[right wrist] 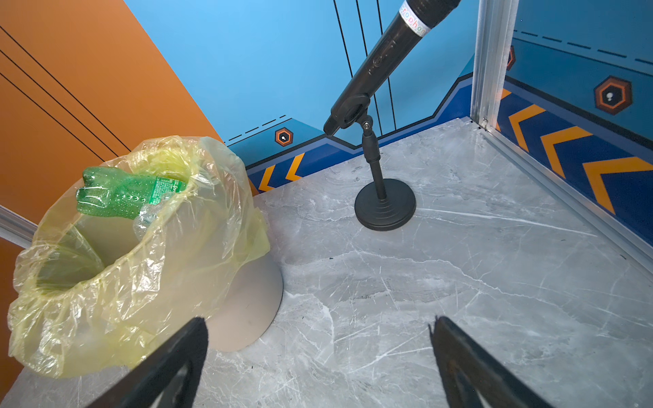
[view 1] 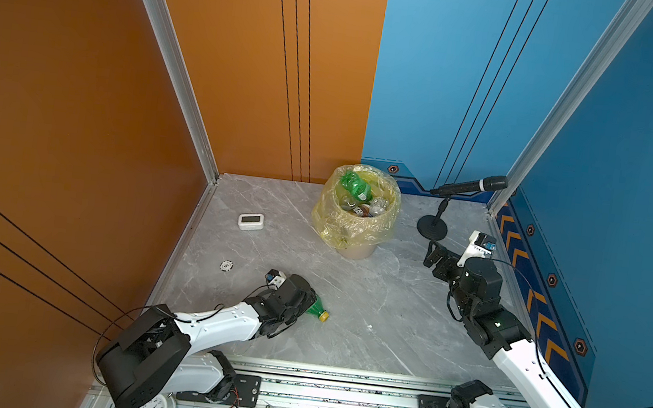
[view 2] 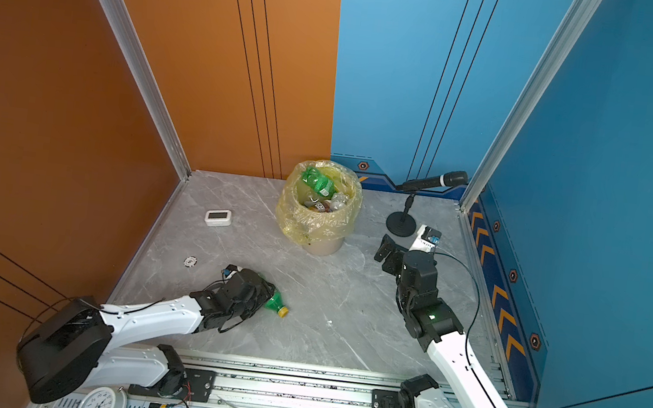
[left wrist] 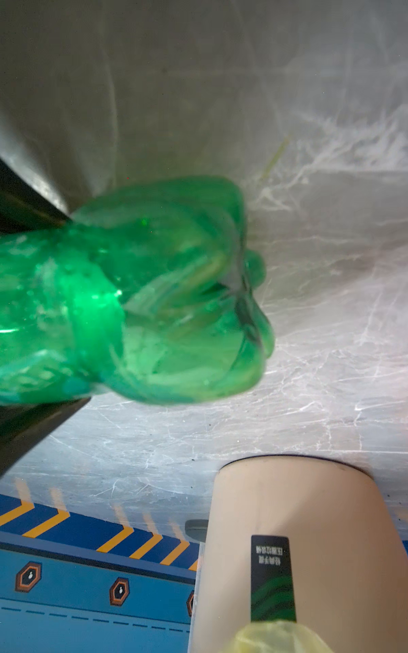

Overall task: Put the plastic bottles in the bin
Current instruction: 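Lift the green bottle with the left gripper and carry it over the bin, then lower the green bottle into the bin and open the left gripper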

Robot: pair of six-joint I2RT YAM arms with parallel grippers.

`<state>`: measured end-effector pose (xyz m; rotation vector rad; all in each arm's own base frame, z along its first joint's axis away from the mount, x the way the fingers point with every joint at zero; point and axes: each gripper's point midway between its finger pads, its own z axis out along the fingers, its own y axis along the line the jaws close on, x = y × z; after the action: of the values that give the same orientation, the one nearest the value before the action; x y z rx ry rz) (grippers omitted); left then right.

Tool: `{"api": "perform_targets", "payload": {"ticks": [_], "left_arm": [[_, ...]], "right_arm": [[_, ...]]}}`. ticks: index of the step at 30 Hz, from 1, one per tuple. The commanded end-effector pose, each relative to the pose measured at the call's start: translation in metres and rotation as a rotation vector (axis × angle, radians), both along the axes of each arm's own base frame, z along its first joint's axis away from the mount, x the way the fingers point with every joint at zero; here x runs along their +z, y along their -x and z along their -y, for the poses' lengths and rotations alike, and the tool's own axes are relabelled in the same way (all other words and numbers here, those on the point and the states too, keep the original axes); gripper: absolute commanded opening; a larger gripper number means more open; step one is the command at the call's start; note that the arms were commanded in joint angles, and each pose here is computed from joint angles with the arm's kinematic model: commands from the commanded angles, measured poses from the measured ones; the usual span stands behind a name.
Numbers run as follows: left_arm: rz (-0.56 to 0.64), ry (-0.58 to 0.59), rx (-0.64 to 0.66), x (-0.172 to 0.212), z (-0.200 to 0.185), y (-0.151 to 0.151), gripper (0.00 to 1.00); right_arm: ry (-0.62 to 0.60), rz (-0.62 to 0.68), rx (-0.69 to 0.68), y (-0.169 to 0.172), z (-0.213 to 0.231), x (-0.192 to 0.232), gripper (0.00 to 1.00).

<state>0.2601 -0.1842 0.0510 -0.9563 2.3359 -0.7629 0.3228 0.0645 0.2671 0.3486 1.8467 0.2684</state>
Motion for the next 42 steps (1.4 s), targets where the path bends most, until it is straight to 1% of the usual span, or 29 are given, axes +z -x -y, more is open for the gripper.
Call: {"api": "perform_targets", "payload": {"ticks": [1, 3, 6, 10, 14, 17, 20, 23, 26, 29, 31, 33, 37, 42], "left_arm": [[0.082, -0.012, -0.072, 0.031, 0.008, -0.014, 0.63], [0.155, -0.036, -0.127, 0.054, 0.013, -0.022, 0.63], [0.303, -0.107, -0.222, 0.098, 0.024, -0.034, 0.63], [0.459, -0.162, -0.366, 0.154, 0.047, -0.048, 0.63], [0.559, -0.205, -0.462, 0.193, 0.063, -0.054, 0.61], [0.642, -0.233, -0.502, 0.226, 0.070, -0.058, 0.61], [0.732, -0.258, -0.548, 0.267, 0.078, -0.062, 0.61], [0.797, -0.316, -0.588, 0.296, 0.084, -0.068, 0.62], [0.843, -0.380, -0.634, 0.320, 0.092, -0.080, 0.62], [0.854, -0.465, -0.682, 0.330, 0.103, -0.098, 0.62], [0.869, -0.519, -0.710, 0.334, 0.114, -0.115, 0.62], [0.879, -0.584, -0.713, 0.339, 0.118, -0.132, 0.62], [0.861, -0.715, -0.743, 0.335, 0.125, -0.162, 0.62], [0.844, -0.807, -0.747, 0.329, 0.124, -0.184, 0.62]], "right_arm": [[0.003, -0.023, 0.009, 0.003, 0.001, -0.009, 1.00], [0.000, -0.020, 0.018, 0.004, 0.000, -0.007, 1.00], [-0.003, -0.015, 0.046, 0.006, -0.004, -0.008, 1.00], [-0.032, 0.001, 0.126, 0.007, -0.018, -0.008, 1.00], [-0.054, 0.028, 0.210, 0.010, -0.033, 0.001, 1.00], [-0.051, 0.050, 0.246, 0.014, -0.039, 0.007, 1.00], [-0.046, 0.053, 0.248, 0.015, -0.039, 0.008, 1.00], [-0.040, 0.047, 0.234, 0.015, -0.036, 0.008, 1.00], [-0.037, 0.048, 0.225, 0.015, -0.035, 0.008, 1.00], [-0.034, 0.051, 0.215, 0.016, -0.033, 0.010, 1.00], [-0.031, 0.050, 0.206, 0.016, -0.031, 0.010, 1.00], [-0.028, 0.049, 0.197, 0.017, -0.029, 0.011, 1.00], [-0.023, 0.053, 0.184, 0.021, -0.024, 0.013, 1.00], [-0.019, 0.061, 0.163, 0.025, -0.018, 0.014, 1.00]]}}
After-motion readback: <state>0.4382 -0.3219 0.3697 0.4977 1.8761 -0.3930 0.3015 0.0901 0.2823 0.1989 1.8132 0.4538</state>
